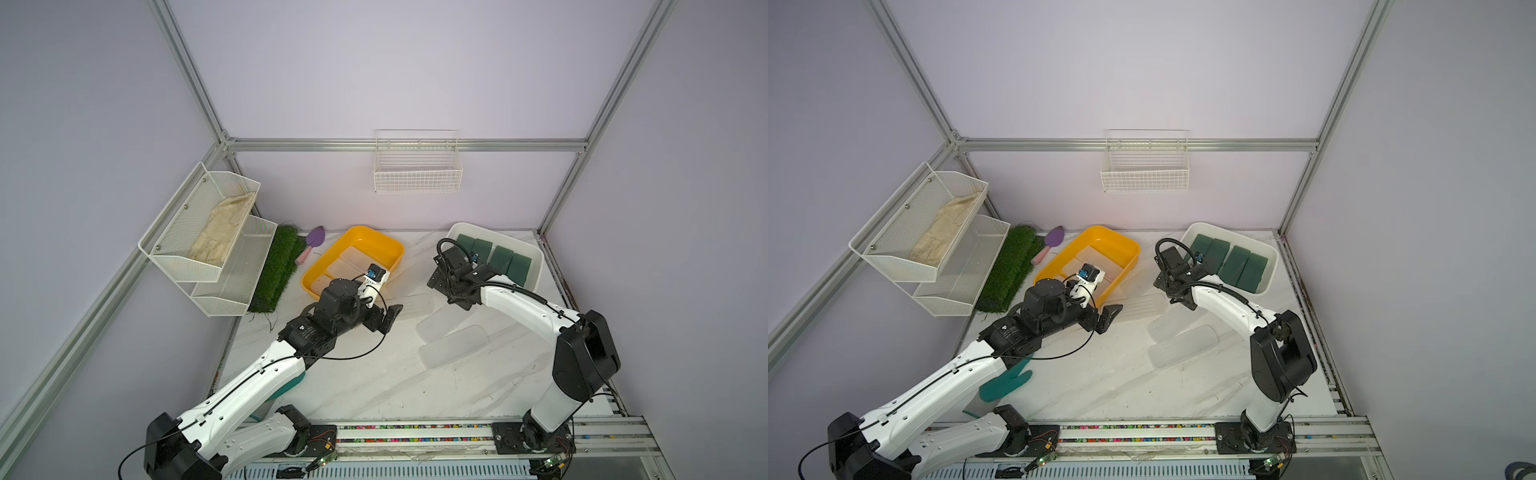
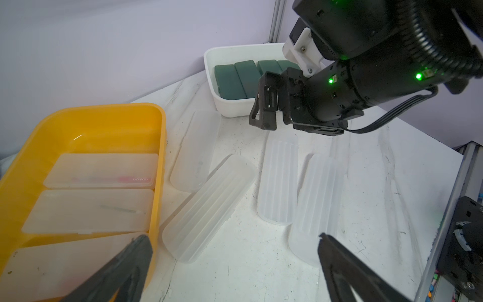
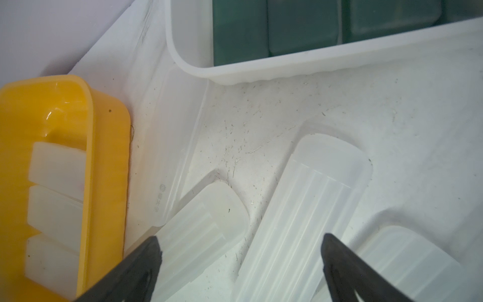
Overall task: Place the pencil cases by color into the storage box
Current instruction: Pick up the pencil case from the center of the board.
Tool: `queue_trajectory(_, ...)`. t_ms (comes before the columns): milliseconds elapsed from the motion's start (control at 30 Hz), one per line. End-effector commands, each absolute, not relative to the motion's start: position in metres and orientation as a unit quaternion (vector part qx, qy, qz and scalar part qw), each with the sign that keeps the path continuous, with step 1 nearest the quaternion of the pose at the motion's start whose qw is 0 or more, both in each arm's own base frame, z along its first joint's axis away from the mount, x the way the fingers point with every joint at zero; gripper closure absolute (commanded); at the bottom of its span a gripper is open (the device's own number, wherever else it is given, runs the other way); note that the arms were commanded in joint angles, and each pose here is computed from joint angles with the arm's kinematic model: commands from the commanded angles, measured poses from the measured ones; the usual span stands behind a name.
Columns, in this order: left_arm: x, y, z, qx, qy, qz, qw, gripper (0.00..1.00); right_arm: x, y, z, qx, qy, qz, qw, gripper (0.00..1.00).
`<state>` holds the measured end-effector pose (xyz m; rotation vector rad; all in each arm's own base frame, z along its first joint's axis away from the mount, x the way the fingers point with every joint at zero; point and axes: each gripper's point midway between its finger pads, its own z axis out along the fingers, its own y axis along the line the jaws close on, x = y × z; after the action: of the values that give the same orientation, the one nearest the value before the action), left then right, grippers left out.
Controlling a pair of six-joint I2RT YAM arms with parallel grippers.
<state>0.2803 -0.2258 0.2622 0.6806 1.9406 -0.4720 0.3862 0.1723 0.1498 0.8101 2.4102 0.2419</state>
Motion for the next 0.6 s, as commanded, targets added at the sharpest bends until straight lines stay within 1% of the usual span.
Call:
queue_trajectory(0,0.28,-0.227,0.277,0.298,0.784,-0.185,0.512,0.0,0.374,0.143,0.163,0.362,0.883,0.078,0.289,0.03)
queue_trajectory(233,0.279,-0.233,0.286,0.303,0.777,-0.199,0.515,0.0,0.352,0.109,0.149,0.428,0.865,0.063,0.256,0.03)
queue_trajectory(567,0.282,-0.234,0.285,0.264,0.767,-0.219,0.541,0.0,0.326,0.097,0.13,0.479,0.85,0.051,0.213,0.03)
